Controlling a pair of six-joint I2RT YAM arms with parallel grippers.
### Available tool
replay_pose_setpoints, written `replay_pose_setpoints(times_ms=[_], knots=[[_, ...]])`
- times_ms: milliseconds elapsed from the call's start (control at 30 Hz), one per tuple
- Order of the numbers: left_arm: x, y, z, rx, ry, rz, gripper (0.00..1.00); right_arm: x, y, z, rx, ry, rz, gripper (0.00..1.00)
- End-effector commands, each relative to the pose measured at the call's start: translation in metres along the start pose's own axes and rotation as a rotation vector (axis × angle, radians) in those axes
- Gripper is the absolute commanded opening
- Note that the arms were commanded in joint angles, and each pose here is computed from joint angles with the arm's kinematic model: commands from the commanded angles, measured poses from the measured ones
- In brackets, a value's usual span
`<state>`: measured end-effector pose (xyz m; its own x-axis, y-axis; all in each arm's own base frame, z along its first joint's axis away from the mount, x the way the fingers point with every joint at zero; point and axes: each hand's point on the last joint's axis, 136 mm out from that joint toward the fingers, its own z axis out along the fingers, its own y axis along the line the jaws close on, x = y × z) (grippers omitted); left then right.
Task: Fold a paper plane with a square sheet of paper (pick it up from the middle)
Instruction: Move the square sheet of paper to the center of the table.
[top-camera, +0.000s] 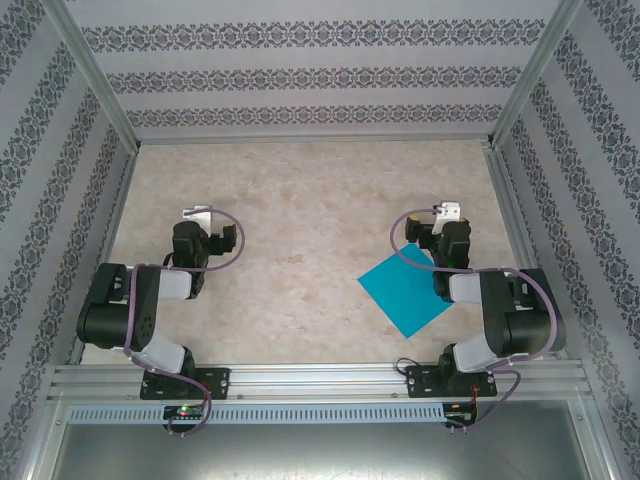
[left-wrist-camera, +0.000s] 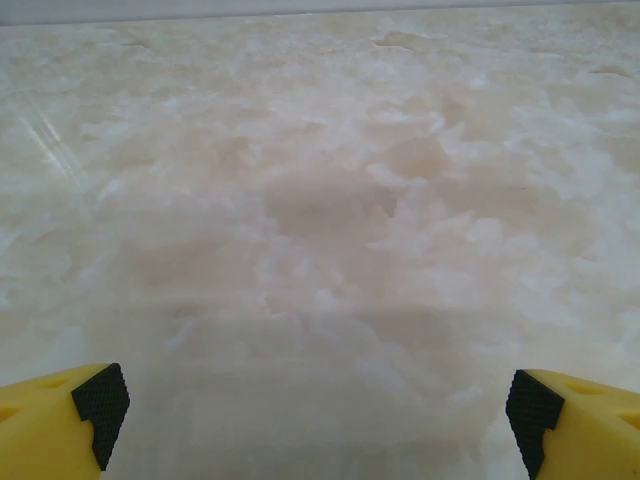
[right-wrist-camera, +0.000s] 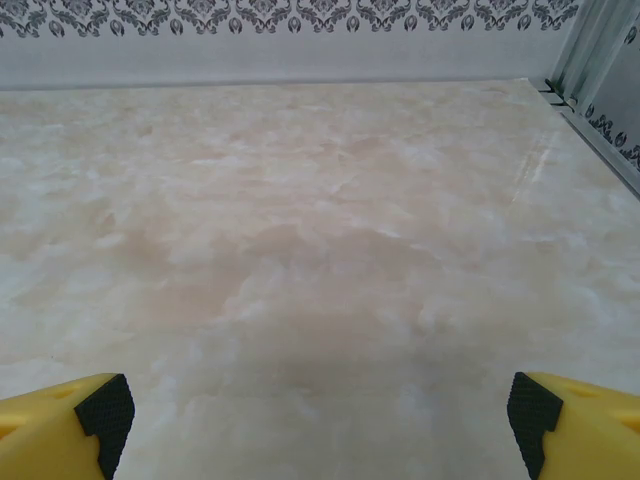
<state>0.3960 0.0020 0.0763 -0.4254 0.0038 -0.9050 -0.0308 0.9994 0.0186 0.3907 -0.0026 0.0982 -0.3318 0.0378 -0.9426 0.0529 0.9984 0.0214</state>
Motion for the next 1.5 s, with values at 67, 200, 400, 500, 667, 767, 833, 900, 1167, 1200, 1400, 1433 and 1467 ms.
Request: replay_pose_setpoints(times_ms=[67,200,400,500,667,767,833,900,1167,1200,1400,1433,1467], knots=[[-0.006,0.006,0.000,-0.012,-0.033,-0.008,1.00,-0.008,0.005,0.004,-0.025,-0.014,-0.018,0.98],[-0.006,0.007,0.000,-0.013,-0.033,-0.009,1.00,-0.008,0.005,0.005,-0.031,-0.012,-0.015,0.98],[-0.007,0.007,0.001,-0.012,-0.033,-0.009,1.00,-0.008,0.004,0.005,-0.039,-0.009,-0.006,0.98],[-0.006,0.006,0.001,-0.010,-0.032,-0.009,1.00,-0.009,0.004,0.004,-0.040,-0.012,-0.003,0.98],[-0.017,0.011,-0.003,-0.035,-0.036,-0.020,1.00,-0.016,0.005,0.000,-0.044,-0.030,-0.004,0.98],[-0.030,0.011,-0.008,-0.036,0.029,-0.023,1.00,-0.030,0.012,-0.008,-0.066,0.015,-0.032,0.98],[-0.043,0.011,-0.018,-0.038,0.029,-0.041,1.00,-0.043,0.017,-0.018,-0.087,0.033,-0.023,0.98],[-0.057,0.011,-0.031,-0.031,0.004,-0.083,1.00,-0.055,0.029,-0.029,-0.149,0.047,0.022,0.98],[-0.062,-0.024,-0.071,0.155,0.171,-0.272,1.00,-0.064,0.082,-0.071,-0.278,0.223,0.158,0.98],[-0.059,-0.033,-0.075,0.200,0.195,-0.302,1.00,-0.063,0.086,-0.076,-0.271,0.250,0.171,0.98],[-0.053,-0.081,-0.101,0.430,0.324,-0.411,1.00,-0.054,0.104,-0.106,-0.191,0.387,0.179,0.98],[-0.053,-0.089,-0.106,0.463,0.335,-0.410,1.00,-0.051,0.106,-0.112,-0.174,0.413,0.176,0.98],[-0.051,-0.096,-0.111,0.489,0.348,-0.404,1.00,-0.047,0.107,-0.119,-0.156,0.440,0.174,0.98]])
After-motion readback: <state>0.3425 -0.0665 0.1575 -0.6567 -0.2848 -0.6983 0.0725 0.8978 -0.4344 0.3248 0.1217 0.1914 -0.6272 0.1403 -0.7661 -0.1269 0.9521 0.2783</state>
